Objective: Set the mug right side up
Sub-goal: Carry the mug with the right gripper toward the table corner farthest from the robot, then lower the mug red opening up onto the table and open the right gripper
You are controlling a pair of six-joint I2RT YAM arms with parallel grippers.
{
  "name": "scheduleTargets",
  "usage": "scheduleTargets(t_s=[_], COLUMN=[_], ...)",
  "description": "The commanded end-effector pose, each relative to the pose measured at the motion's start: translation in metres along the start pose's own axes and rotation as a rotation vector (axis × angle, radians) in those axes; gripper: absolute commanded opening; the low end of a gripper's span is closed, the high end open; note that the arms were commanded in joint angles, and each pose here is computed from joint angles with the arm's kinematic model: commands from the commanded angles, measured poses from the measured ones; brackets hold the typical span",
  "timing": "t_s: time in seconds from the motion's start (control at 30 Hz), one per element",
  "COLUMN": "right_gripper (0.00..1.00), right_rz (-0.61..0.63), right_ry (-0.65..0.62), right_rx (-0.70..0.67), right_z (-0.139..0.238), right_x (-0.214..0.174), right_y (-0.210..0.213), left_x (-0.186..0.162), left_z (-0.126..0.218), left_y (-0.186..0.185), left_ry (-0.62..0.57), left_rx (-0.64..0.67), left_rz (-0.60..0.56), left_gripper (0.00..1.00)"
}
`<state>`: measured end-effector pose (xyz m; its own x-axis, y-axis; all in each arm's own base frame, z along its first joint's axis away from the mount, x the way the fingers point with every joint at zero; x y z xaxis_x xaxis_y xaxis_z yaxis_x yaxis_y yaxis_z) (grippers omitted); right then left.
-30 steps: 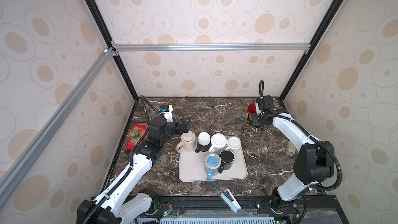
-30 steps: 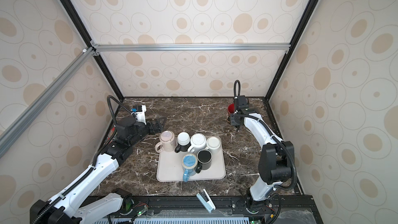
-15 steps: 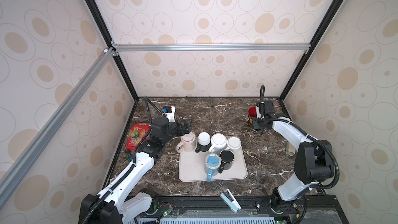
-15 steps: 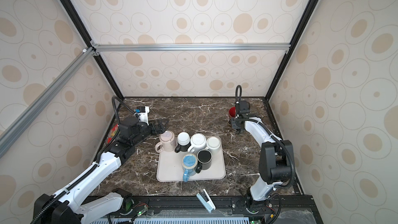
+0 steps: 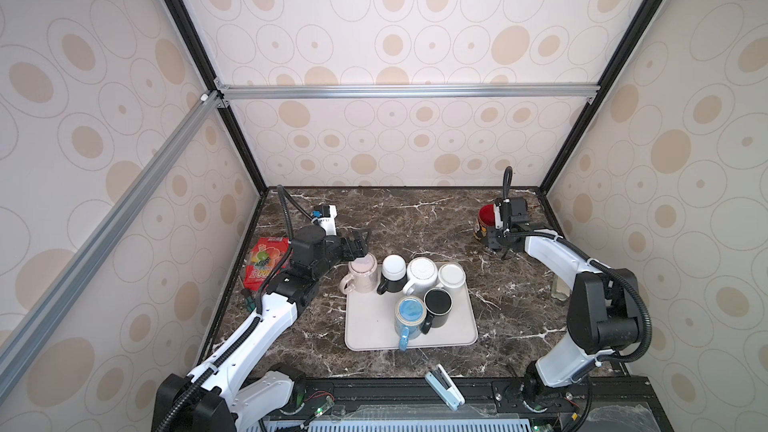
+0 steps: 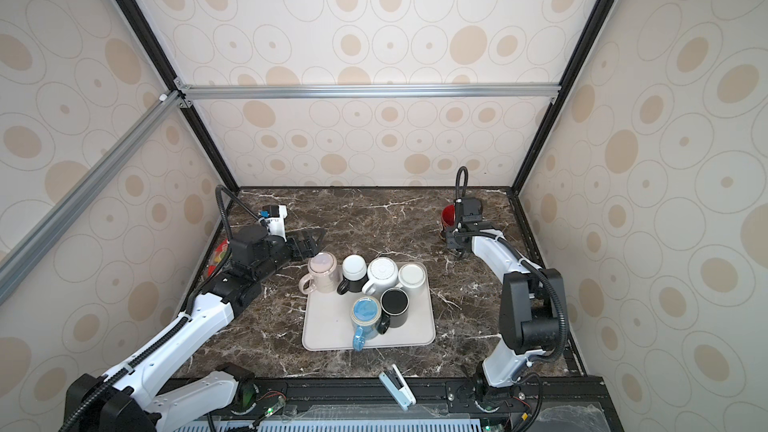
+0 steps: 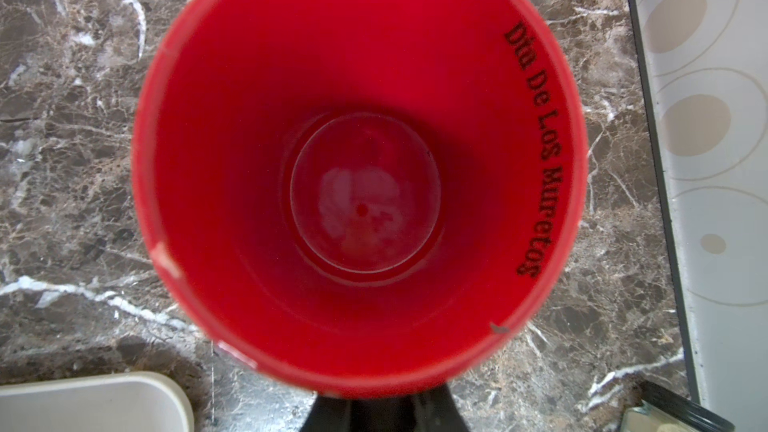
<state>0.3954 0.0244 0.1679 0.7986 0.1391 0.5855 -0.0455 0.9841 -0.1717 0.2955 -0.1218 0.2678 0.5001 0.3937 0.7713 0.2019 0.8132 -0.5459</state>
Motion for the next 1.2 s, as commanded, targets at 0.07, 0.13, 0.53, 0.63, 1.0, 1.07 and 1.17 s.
scheduleTargets(t_s=[0.07, 0.13, 0.53, 0.63, 1.0, 1.07, 1.17], right_gripper=[0.00, 0.00, 0.00, 0.00, 0.00, 0.00, 0.02], right_rz=[-0.044, -0.045, -0.070, -0.068, -0.079, -0.084, -0.095], right_ry=[-0.146, -0.145, -0.134, -0.129, -0.113, -0.109, -0.101], right_rx=[-0.021, -0.019, -0.029, -0.031, -0.036, -0.035, -0.036], right_z=[0.005, 0.004, -0.004, -0.006, -0.011, -0.011, -0.011], right_x=[0.029, 0.028, 0.020, 0.018, 0.011, 0.010, 0.007], right_y=[-0.008, -0.008, -0.008, -0.008, -0.007, -0.007, -0.007], left_x=[-0.004, -0.005, -0.010, -0.013, -0.018, -0.020, -0.022], left_z=[0.001, 0.000, 0.004, 0.004, 0.003, 0.003, 0.003], left_y=[0.008, 0.010, 0.012, 0.015, 0.019, 0.019, 0.021], left_ry=[0.006, 0.011, 0.026, 0.041, 0.052, 0.060, 0.072], left_rx=[0.040, 0.048, 0.053, 0.074, 0.084, 0.083, 0.088], left_rz=[-0.022, -0.026, -0.050, -0.056, -0.052, -0.052, -0.051], left_gripper=[0.99, 0.99, 1.00, 1.00, 1.00, 1.00, 1.00])
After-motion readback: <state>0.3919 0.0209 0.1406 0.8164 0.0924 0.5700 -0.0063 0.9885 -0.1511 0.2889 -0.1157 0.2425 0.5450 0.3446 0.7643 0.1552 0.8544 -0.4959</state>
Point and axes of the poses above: each gripper's point midway between its finger pads, its own z axis back along the fingers, its own y axis along the line the jaws close on, x = y × z, the point moved 6 cm from there along z, back along the fingers, and after that the axes turned 5 degrees about z, right-handed, at the moved point
